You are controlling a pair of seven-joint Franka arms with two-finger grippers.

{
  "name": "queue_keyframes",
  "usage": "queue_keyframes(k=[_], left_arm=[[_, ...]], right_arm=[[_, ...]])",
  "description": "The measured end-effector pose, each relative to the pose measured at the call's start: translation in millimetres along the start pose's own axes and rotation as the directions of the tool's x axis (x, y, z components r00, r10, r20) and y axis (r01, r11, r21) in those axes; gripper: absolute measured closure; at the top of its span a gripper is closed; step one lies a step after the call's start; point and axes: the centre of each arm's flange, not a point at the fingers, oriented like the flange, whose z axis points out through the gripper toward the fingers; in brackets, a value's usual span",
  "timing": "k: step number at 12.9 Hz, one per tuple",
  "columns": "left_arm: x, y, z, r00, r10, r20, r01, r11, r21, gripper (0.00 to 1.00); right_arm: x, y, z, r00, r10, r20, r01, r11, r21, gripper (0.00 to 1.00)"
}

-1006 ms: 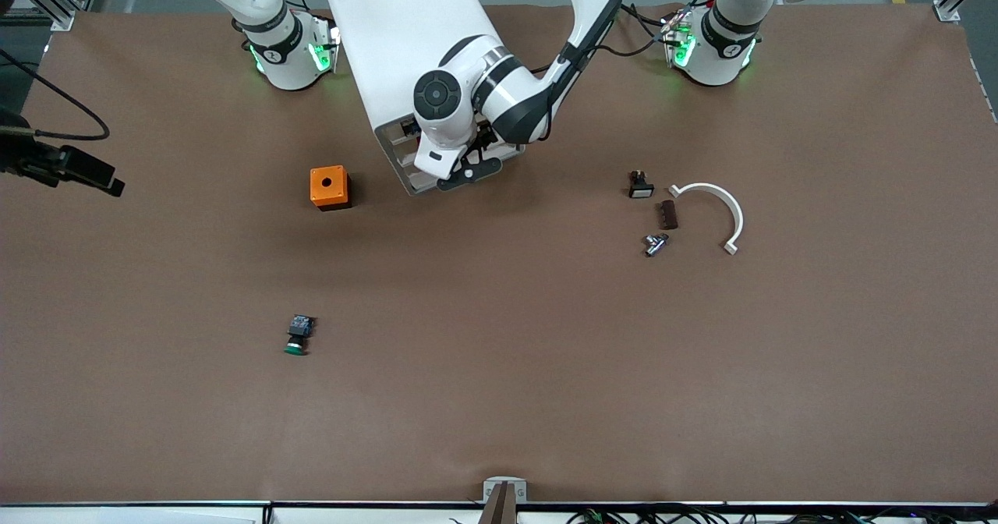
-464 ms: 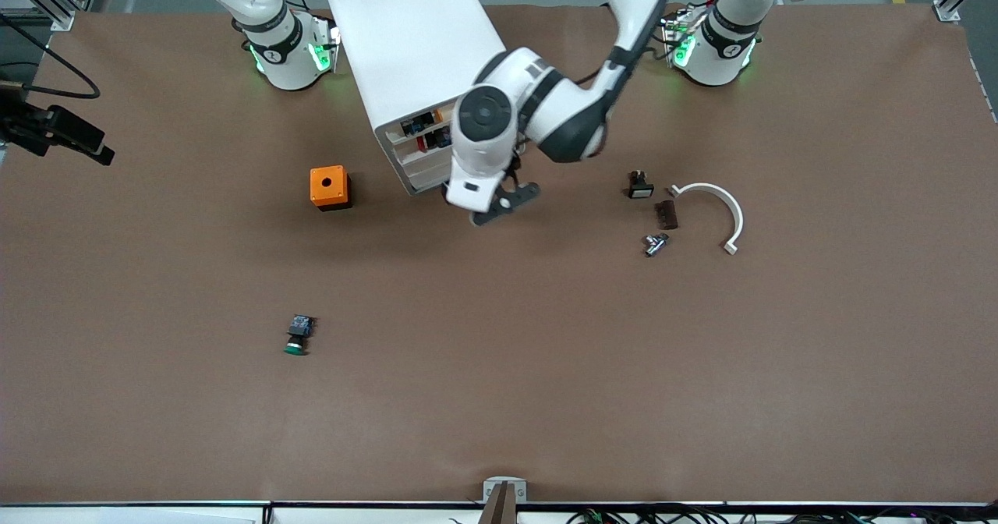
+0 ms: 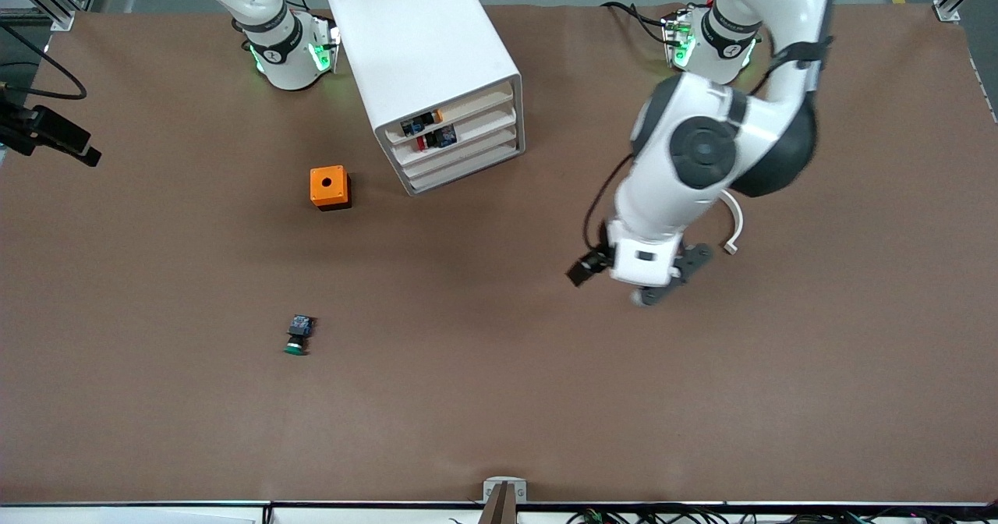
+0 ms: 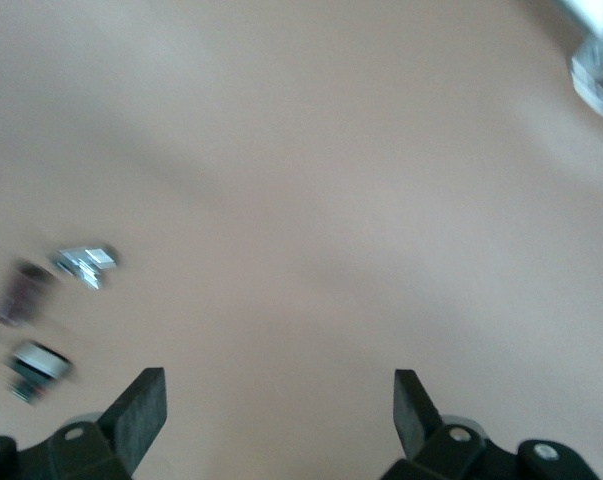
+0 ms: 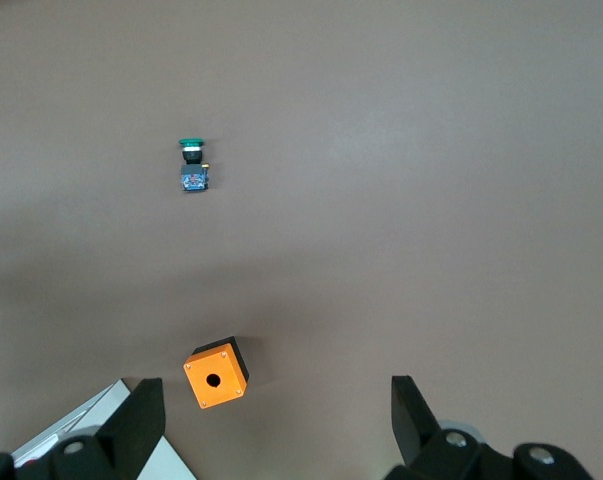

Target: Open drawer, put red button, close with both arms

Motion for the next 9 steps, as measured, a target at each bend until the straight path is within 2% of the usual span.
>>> queue_keyframes(k=[1,3,9], left_arm=[[17.3,-16.5,-18.8,0.998,0.035,-0.042,-0.034,0.999,0.028,0.00],[40.3,-50.1,-59.6,0.990,0.124,-0.072,-0.118,0.990,0.074,0.00],[116.7,-185.6,-166.4,0.954,0.297,-0.031,-0.294,0.953,0.069,0.00]], right_arm=[[1.1,2.2,-0.4,1.000,0.002,-0.002,-0.002,1.000,-0.001,0.00],[3.7,2.4,0.3,1.000,0.003,-0.002,-0.003,1.000,-0.002,0.00],[5.7,-0.6,4.4,1.000,-0.002,0.011,0.002,1.000,-0.005,0.00]])
